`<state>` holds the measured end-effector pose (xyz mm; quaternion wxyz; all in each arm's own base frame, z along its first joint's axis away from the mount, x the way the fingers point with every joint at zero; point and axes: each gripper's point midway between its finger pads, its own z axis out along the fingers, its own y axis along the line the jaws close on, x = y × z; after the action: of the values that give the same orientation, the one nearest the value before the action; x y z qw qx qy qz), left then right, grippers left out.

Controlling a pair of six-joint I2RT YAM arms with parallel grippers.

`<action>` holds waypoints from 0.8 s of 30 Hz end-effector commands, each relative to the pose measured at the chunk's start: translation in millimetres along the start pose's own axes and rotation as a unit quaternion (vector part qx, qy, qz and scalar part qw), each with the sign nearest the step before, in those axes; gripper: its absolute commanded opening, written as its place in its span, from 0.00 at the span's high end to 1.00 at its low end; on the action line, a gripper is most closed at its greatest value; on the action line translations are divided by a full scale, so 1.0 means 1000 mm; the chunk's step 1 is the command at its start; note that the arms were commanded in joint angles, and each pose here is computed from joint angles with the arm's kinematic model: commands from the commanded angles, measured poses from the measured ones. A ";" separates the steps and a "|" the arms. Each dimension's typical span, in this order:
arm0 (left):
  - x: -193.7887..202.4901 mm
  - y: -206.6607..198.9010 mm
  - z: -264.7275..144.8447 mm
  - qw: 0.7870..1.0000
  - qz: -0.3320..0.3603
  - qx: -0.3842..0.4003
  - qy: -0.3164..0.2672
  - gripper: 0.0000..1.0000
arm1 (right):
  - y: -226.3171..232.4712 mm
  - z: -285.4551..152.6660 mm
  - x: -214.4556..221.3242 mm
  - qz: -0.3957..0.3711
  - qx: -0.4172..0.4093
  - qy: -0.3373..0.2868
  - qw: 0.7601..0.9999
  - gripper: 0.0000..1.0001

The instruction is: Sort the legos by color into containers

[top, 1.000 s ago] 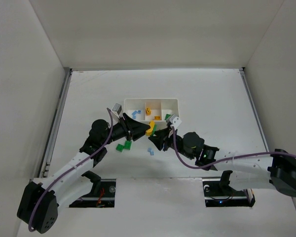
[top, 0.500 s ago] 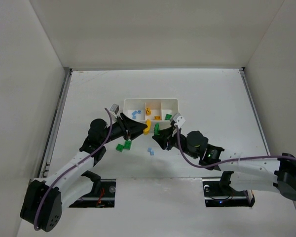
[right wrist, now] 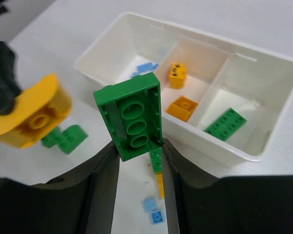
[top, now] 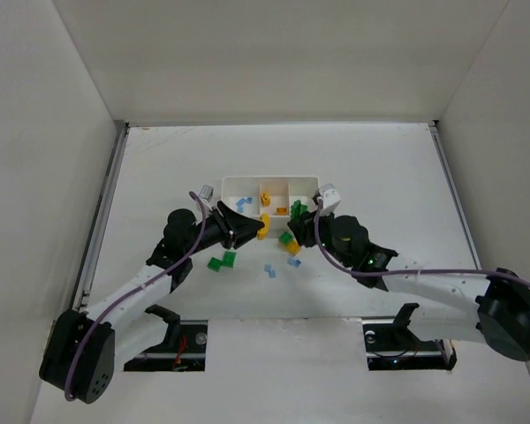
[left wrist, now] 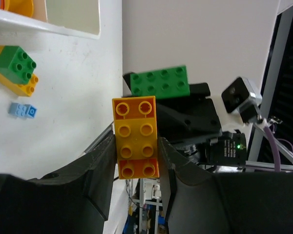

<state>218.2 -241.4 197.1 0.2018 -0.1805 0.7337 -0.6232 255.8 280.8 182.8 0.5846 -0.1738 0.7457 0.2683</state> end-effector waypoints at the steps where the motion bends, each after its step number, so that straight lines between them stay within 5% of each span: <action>1: -0.016 -0.024 0.010 0.996 0.079 0.022 -0.030 0.88 | -0.022 0.019 -0.015 0.028 0.056 -0.001 0.998 0.69; 12: -0.052 -0.009 0.052 0.969 0.218 -0.080 -0.086 0.88 | -0.076 0.049 -0.015 0.056 0.135 0.026 0.989 0.66; 19: -0.068 -0.006 0.067 0.945 0.278 -0.129 -0.112 0.88 | -0.086 0.060 -0.016 0.047 0.148 0.036 0.987 0.47; 24: -0.075 0.001 0.079 0.935 0.296 -0.153 -0.124 0.88 | -0.088 0.061 -0.015 0.045 0.152 0.038 0.987 0.43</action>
<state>306.8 -268.4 175.0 0.3935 -0.0732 0.8184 -0.4122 347.3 245.6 148.3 0.5430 -0.0699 0.8198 0.1677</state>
